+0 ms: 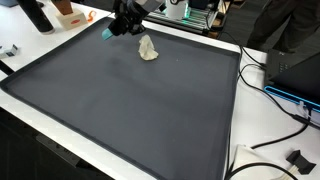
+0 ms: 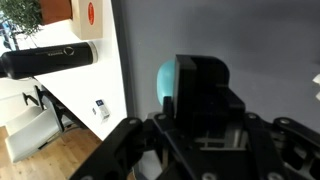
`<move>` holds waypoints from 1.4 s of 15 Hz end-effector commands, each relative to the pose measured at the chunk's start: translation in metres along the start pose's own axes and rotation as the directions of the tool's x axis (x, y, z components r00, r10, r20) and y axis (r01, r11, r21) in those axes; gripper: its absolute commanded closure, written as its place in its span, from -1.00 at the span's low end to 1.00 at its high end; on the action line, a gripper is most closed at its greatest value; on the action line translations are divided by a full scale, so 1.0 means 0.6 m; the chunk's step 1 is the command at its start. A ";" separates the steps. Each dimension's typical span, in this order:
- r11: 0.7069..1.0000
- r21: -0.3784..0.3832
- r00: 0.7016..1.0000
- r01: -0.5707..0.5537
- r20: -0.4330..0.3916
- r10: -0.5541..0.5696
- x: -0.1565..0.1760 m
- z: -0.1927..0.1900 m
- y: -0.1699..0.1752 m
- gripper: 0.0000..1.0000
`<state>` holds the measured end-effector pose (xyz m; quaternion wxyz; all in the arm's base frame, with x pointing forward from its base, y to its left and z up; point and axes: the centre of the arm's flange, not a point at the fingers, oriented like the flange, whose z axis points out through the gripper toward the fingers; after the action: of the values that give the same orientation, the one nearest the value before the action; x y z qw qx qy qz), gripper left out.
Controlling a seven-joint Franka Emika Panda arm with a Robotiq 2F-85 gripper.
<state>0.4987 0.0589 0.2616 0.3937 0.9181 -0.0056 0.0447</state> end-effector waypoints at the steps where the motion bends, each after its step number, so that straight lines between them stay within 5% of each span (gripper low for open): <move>1: 0.998 -0.042 0.998 0.045 -0.041 -0.046 -0.016 -0.007 -0.008 0.50; 14: 0.987 0.061 0.984 0.148 -0.110 -0.141 -0.034 -0.077 0.037 0.50; 21: 0.950 0.234 0.975 0.208 -0.128 -0.183 -0.049 -0.129 0.099 0.50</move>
<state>0.4796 0.0824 0.3297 0.3184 0.9407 0.1000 0.0616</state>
